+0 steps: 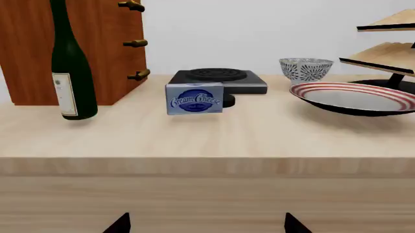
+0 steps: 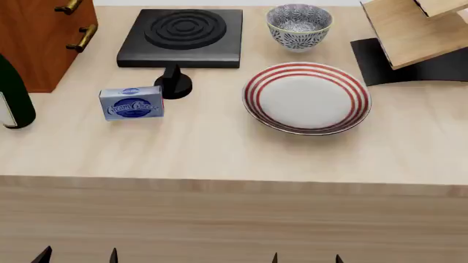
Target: Pick up the cream cheese and put it in the bowl.
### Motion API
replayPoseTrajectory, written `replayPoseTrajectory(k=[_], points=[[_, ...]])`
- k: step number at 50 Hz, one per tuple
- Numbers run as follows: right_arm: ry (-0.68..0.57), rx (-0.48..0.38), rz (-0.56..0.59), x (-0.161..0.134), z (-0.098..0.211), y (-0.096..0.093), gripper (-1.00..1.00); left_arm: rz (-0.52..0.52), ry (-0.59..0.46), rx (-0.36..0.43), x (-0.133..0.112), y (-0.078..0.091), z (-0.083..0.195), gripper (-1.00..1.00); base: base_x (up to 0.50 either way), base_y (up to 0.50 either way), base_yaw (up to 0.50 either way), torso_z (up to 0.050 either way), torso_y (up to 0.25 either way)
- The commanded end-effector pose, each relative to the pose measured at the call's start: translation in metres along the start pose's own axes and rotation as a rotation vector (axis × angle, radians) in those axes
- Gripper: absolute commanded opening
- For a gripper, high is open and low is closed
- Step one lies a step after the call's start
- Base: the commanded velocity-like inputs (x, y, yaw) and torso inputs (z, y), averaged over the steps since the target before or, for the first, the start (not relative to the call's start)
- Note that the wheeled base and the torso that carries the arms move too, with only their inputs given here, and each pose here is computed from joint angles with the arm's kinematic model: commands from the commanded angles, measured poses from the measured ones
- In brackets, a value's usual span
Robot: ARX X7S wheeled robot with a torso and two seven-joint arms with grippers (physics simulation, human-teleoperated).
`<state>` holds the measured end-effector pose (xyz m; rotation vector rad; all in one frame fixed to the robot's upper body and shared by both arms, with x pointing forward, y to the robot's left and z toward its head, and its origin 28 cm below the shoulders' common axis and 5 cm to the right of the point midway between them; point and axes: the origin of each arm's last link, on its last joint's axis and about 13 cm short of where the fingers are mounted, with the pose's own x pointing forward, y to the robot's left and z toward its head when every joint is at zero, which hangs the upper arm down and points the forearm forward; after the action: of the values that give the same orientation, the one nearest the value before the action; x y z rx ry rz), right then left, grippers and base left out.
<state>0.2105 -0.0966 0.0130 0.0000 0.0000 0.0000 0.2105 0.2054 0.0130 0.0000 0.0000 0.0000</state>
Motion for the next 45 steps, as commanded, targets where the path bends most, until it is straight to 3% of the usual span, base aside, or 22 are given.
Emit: replayPoseTrajectory(k=[1, 4, 8, 41, 43, 45], points=[[0.0, 0.0, 0.0, 0.0, 0.0, 0.0, 1.0, 0.0, 0.0, 0.0, 0.0, 0.0, 0.0, 1.0, 0.0, 0.0, 0.0, 0.0, 0.0], [-0.004, -0.006, -0.012, 0.0, 0.0, 0.0, 1.0, 0.024, 0.031, 0.038, 0.003, 0.0, -0.002, 1.0, 0.0, 0.0, 0.0, 0.0, 0.0], [-0.006, -0.01, -0.01, -0.001, 0.0, 0.001, 1.0, 0.022, -0.003, 0.052, -0.002, 0.001, -0.001, 1.0, 0.0, 0.0, 0.0, 0.025, 0.0], [-0.06, -0.011, -0.011, -0.015, 0.017, -0.003, 1.0, 0.013, -0.031, 0.033, -0.014, 0.003, 0.016, 1.0, 0.0, 0.0, 0.0, 0.05, 0.0], [-0.03, -0.003, -0.03, -0.01, 0.016, -0.007, 1.0, -0.034, -0.061, 0.032, -0.016, 0.003, 0.024, 1.0, 0.0, 0.0, 0.0, 0.05, 0.0], [-0.025, -0.009, -0.035, -0.01, 0.016, -0.007, 1.0, 0.003, -0.096, 0.051, -0.017, 0.003, 0.025, 1.0, 0.0, 0.0, 0.0, 0.05, 0.0]])
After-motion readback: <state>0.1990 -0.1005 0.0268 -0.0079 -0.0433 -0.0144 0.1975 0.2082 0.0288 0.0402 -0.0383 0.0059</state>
